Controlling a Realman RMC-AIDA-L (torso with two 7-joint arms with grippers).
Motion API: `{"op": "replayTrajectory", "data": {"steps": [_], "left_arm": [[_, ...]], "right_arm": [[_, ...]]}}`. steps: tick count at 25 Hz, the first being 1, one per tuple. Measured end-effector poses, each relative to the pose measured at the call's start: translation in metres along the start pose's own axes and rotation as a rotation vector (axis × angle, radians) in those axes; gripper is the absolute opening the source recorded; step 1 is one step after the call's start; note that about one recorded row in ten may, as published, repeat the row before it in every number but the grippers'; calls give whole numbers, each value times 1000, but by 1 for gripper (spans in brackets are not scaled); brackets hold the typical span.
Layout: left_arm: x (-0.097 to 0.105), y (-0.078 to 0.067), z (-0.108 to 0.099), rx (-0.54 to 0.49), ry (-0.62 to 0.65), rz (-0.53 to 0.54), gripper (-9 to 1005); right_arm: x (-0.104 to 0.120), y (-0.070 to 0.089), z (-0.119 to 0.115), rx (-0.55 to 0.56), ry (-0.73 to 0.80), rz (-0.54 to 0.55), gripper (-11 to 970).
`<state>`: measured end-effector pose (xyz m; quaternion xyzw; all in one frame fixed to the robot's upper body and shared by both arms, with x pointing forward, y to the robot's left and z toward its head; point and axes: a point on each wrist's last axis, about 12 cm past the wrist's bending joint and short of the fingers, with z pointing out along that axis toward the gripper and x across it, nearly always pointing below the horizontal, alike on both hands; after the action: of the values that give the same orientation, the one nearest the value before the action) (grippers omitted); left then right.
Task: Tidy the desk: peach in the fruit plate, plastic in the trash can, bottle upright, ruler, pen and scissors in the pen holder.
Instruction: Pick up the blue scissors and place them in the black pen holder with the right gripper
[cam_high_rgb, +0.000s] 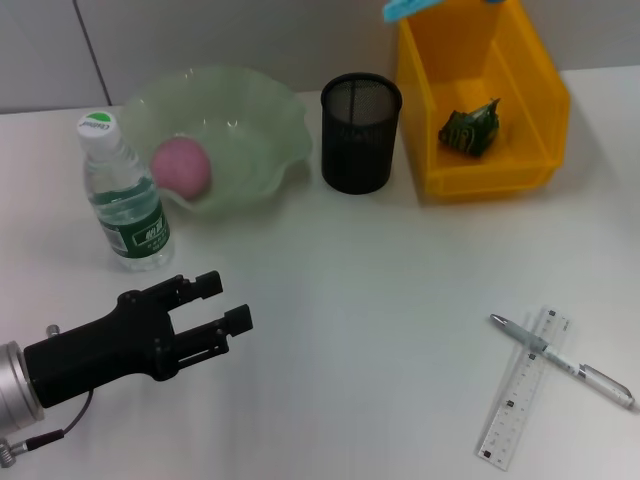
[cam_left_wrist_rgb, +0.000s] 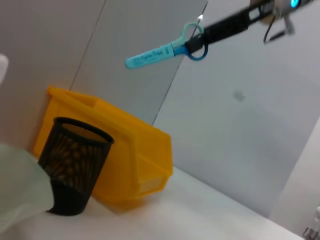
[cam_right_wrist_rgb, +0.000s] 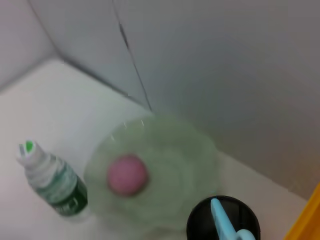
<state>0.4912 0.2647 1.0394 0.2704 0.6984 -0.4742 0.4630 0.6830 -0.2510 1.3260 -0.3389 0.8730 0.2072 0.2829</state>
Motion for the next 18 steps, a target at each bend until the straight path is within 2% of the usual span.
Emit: {"op": "replayTrajectory", "data": {"steps": [4,5,9,18], "left_arm": [[1,1,0,-14,6,4,741],[2,2,0,-21,8,6,741],[3,3,2,-37,8,7,741],[5,3,2,-46,3,2,741]], "right_arm": [[-32,21,19,43,130,-81,168],[-32,21,19,43,130,-81,169],[-50,39,47,134,236,-166,172],[-43,45,81,185,300,-201,181]]}}
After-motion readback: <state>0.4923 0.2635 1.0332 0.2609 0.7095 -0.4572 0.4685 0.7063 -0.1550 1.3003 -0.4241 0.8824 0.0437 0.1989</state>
